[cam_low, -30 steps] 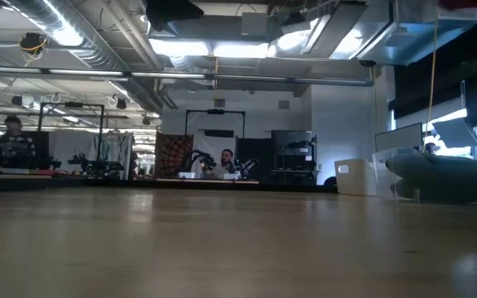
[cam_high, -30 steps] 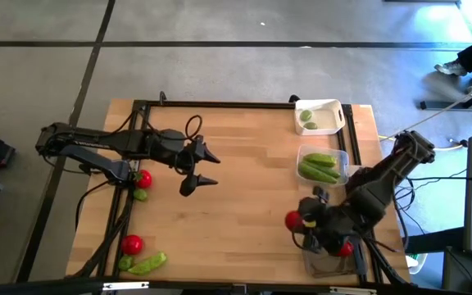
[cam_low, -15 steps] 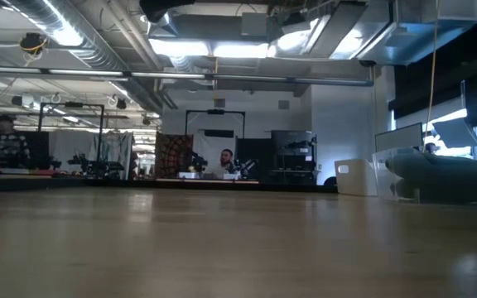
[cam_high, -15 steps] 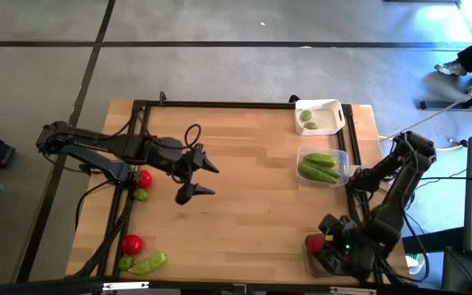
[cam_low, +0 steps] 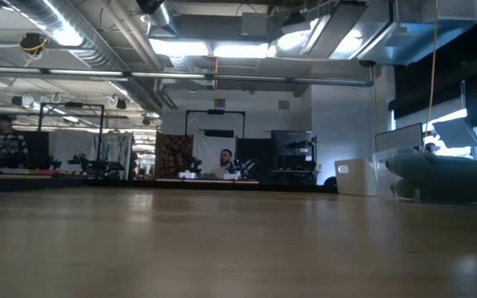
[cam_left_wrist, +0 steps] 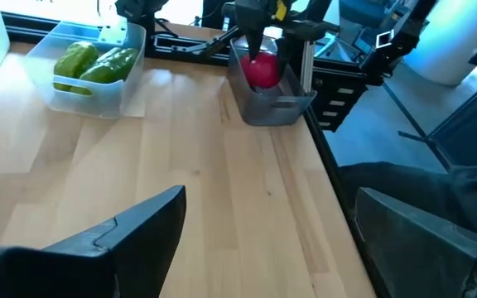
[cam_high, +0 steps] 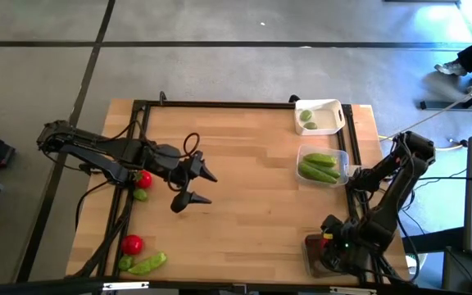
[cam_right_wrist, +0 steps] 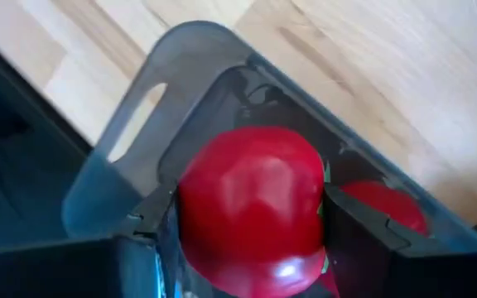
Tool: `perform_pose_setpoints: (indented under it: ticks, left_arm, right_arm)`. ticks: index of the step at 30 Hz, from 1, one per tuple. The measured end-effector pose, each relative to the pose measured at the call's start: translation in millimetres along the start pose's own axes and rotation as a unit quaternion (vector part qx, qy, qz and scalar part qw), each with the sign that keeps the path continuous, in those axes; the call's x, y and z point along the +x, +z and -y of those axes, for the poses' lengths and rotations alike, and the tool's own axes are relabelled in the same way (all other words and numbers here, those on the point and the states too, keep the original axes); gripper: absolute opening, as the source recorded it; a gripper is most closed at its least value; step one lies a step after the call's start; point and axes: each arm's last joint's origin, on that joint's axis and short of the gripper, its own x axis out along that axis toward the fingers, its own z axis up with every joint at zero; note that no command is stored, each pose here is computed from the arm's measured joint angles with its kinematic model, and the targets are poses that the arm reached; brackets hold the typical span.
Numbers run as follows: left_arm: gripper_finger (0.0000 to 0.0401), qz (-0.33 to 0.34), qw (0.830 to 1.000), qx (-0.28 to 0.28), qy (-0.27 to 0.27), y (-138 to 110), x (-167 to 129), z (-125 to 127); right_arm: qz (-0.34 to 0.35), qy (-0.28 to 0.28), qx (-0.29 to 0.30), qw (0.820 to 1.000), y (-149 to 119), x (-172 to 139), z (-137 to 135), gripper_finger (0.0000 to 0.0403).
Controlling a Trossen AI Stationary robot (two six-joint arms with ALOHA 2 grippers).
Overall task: Sort produce into baskets
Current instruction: Put the top tomato into the black bin
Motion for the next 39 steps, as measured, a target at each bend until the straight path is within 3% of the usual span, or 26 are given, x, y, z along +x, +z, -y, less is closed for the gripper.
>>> perform_pose_setpoints:
  ticks: [11, 24, 34, 39]
  left_arm:
    - [0.0345, 0.001, 1.0, 0.003, 0.0, 0.0, 0.1, 0.0]
    - [0.0345, 0.001, 1.0, 0.005, 0.0, 0.0, 0.0, -0.2]
    - [0.0345, 0.0, 1.0, -0.001, 0.002, -0.2, 0.0, -0.3]
    - [0.0345, 0.001, 1.0, -0.01, 0.008, -0.1, 0.0, -0.7]
  right_arm:
    - [0.007, -0.023, 0.0, 1.0, 2.0, 23.2, 16.7, 0.0202]
    - [-0.001, -0.043, 0.002, 0.999, 3.0, 25.0, 21.0, 0.0205]
    - [-0.005, -0.057, 0.0, 0.998, 3.3, 24.6, 23.4, 0.0286]
    - [-0.015, -0.055, 0.008, 0.998, 2.1, 19.5, 19.7, 0.0297]
